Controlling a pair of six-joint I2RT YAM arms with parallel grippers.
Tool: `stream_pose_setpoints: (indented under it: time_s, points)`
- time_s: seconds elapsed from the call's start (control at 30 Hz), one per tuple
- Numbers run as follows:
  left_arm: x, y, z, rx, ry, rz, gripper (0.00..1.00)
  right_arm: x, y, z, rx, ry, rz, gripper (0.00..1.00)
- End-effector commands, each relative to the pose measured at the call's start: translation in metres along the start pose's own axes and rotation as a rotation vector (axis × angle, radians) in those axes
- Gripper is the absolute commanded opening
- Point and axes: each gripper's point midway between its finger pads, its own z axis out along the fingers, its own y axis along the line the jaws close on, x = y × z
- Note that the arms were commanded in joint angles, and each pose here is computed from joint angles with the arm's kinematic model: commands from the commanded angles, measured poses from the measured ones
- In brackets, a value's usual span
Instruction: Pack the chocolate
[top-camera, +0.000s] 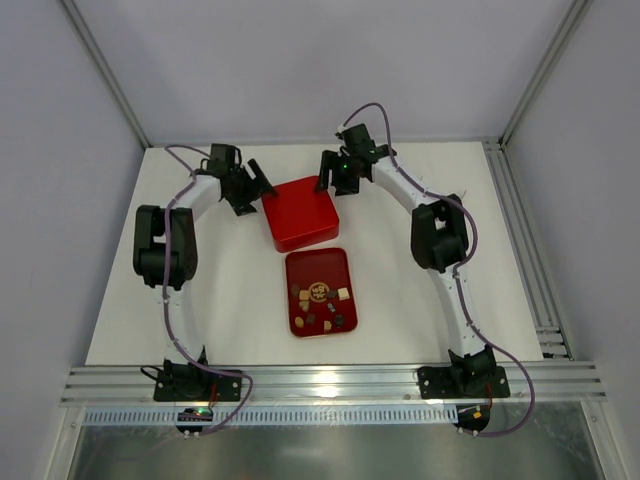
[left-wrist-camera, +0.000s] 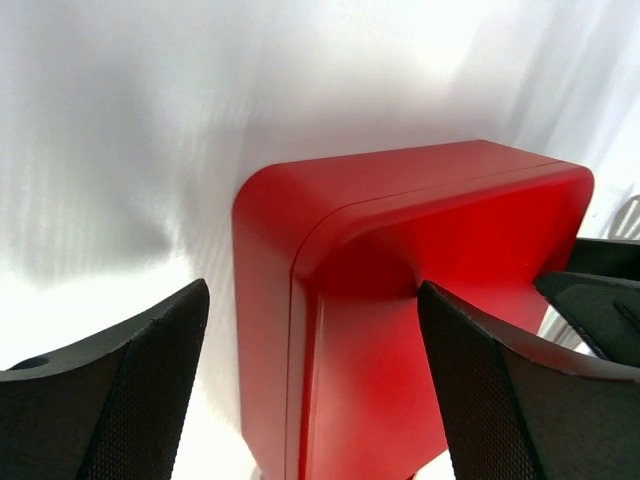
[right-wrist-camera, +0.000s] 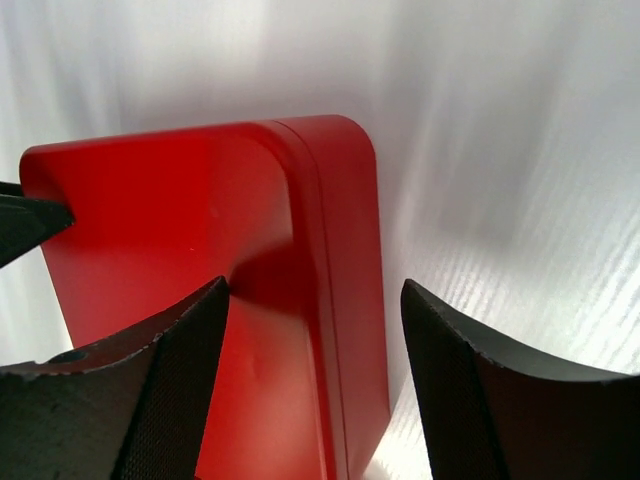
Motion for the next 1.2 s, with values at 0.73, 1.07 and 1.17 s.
stream_pose_setpoints:
  time_s: [0.73, 1.07, 1.17]
  points:
    - [0.010, -0.050, -0.177, 0.090, -0.199, 0.280, 0.87, -0.017, 0.037, -0.217, -0.162, -0.460, -0.022, 0.87]
    - [0.071, -0.049, -0.241, 0.188, -0.264, 0.366, 0.88, 0.055, 0.007, -0.280, -0.076, -0.559, -0.039, 0.90]
    - [0.078, -0.045, -0.251, 0.192, -0.280, 0.372, 0.88, 0.067, -0.002, -0.296, -0.042, -0.602, -0.037, 0.93]
